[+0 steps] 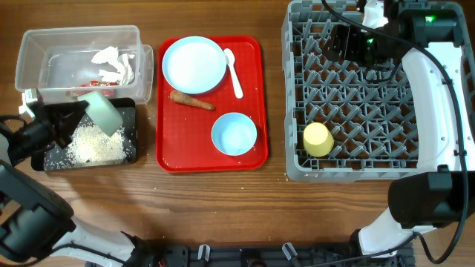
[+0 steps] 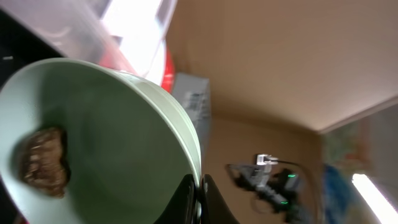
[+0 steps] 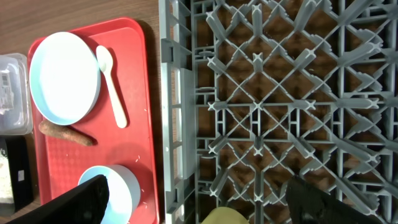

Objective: Sort waste into correct bins and load items into the dishwasher rack
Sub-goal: 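Tip the food scrap from the green bowl onto the black tray, then set the green bowl back on the red tray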

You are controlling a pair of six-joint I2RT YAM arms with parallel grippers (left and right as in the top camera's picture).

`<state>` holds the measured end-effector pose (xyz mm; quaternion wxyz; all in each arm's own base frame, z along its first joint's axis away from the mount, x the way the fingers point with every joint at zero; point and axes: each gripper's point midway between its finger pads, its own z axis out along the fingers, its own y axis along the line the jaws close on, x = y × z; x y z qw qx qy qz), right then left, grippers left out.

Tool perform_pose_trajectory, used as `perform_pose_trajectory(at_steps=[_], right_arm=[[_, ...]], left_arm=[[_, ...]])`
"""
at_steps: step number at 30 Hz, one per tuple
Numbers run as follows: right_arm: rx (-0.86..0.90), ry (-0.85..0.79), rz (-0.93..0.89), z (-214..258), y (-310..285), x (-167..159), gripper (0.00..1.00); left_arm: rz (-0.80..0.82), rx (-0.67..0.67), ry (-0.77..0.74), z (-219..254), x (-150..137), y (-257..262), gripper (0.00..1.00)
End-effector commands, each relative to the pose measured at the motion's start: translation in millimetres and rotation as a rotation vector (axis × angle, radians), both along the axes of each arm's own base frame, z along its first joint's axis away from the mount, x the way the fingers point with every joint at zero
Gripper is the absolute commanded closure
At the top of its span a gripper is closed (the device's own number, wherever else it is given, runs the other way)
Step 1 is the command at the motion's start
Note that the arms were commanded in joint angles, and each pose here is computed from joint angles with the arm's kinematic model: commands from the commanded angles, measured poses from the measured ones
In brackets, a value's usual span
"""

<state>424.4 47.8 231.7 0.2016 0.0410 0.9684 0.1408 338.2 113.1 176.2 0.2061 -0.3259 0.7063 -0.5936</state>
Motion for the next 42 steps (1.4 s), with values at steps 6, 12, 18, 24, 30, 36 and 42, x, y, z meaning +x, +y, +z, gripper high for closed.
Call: perform_pose_trajectory(at_steps=[6, 12, 18, 24, 30, 36, 42], right_arm=[[0.002, -0.051, 0.021, 18.3, 2.1, -1.1, 0.08], [0.002, -0.047, 0.021, 17.8, 2.0, -1.9, 0.07], [0.002, -0.046, 0.02, 17.8, 2.0, -1.9, 0.07], [0.002, -0.047, 0.021, 17.9, 2.1, -1.8, 0.07], [0.002, -0.047, 0.021, 17.9, 2.1, -1.8, 0.07], [0.002, -0.048, 0.021, 17.9, 2.1, -1.6, 0.07], [0.002, -0.051, 0.021, 18.4, 2.1, -0.9, 0.07]], left_arm=[[0.045, -0.15, -0.107, 28.1, 6.0, 2.4, 0.96], [0.058, -0.198, -0.11, 35.0, 5.7, 2.0, 0.96], [-0.042, -0.131, -0.17, 47.9, 7.0, -35.4, 0.96], [-0.545, 0.183, -0.078, 7.3, -11.5, -161.5, 0.96], [-0.719, 0.646, 0.351, -76.8, -23.7, -203.7, 0.96], [-0.666, 0.895, 0.527, -100.5, -29.7, -205.3, 0.96], [-0.797, 0.947, 0.463, -100.9, -46.0, -249.7, 0.89]])
